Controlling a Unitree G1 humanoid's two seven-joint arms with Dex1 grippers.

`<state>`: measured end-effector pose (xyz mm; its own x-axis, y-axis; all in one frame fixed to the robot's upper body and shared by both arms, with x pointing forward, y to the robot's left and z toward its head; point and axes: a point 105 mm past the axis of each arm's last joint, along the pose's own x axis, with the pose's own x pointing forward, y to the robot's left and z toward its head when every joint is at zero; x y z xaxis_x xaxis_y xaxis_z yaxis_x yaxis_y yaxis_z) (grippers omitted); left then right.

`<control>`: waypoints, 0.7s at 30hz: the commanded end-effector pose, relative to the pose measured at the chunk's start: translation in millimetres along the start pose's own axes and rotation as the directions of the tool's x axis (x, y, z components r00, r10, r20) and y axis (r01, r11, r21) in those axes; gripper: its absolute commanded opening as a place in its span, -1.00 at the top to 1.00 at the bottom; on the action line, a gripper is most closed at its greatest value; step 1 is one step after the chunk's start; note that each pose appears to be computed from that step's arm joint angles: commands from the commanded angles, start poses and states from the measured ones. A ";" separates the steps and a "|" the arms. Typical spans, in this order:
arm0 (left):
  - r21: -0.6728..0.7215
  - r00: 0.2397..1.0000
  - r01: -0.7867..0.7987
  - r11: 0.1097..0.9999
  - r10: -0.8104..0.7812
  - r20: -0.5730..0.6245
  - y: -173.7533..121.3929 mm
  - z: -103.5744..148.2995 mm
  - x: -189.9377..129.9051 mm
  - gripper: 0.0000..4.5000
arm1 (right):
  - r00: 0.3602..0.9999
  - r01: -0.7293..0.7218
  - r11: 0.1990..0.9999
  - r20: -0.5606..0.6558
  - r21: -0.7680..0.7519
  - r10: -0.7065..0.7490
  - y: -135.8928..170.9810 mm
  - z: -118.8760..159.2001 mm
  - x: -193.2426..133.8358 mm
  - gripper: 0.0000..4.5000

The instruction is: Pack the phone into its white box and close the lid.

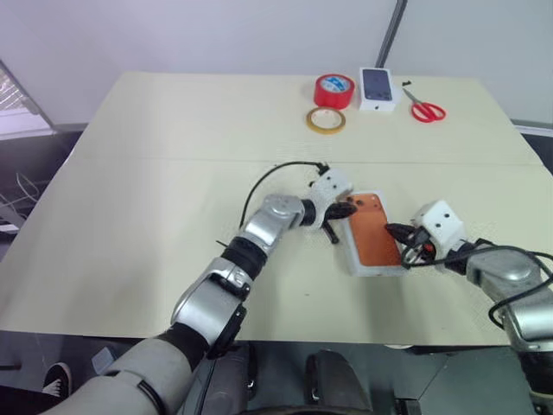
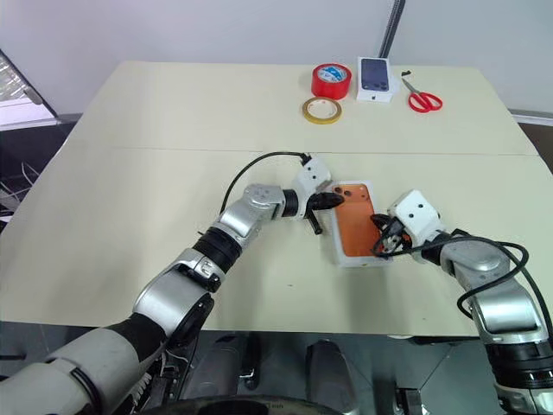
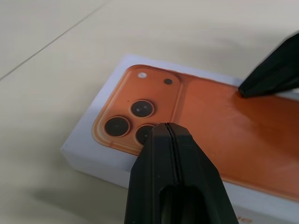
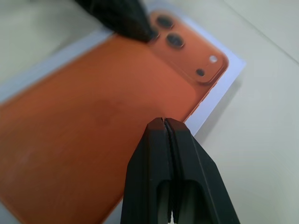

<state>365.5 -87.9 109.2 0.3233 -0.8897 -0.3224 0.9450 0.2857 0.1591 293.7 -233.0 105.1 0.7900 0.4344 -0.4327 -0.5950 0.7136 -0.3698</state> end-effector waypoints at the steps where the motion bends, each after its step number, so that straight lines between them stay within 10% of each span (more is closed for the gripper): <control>1: -0.076 0.998 0.023 0.997 -0.027 -0.053 -6.1 -21.1 1.2 1.00 | 0.996 -0.080 0.995 -0.035 0.052 0.082 22.1 -10.6 4.4 0.98; 6: -0.141 0.991 0.037 0.989 -0.019 0.129 7.4 9.9 -15.4 0.61 | 0.985 -0.114 0.978 0.146 0.172 0.089 13.0 25.3 0.2 0.58; 13: -0.088 0.920 -0.033 0.996 0.065 0.386 40.8 53.7 -87.5 -0.98 | 0.948 -0.114 0.987 0.309 0.110 0.075 -7.4 64.0 -14.0 -0.99; 21: -0.172 0.930 -0.142 0.975 0.191 0.315 51.1 -0.8 -195.3 -0.98 | 0.945 -0.159 0.987 0.296 0.038 0.141 -10.5 54.3 -23.6 -0.99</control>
<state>357.4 93.4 169.1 0.4740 -0.8805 -0.0098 0.8801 0.4734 0.0349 292.6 -218.2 155.7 0.7154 0.6601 -0.2292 -0.6987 0.6776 -0.2293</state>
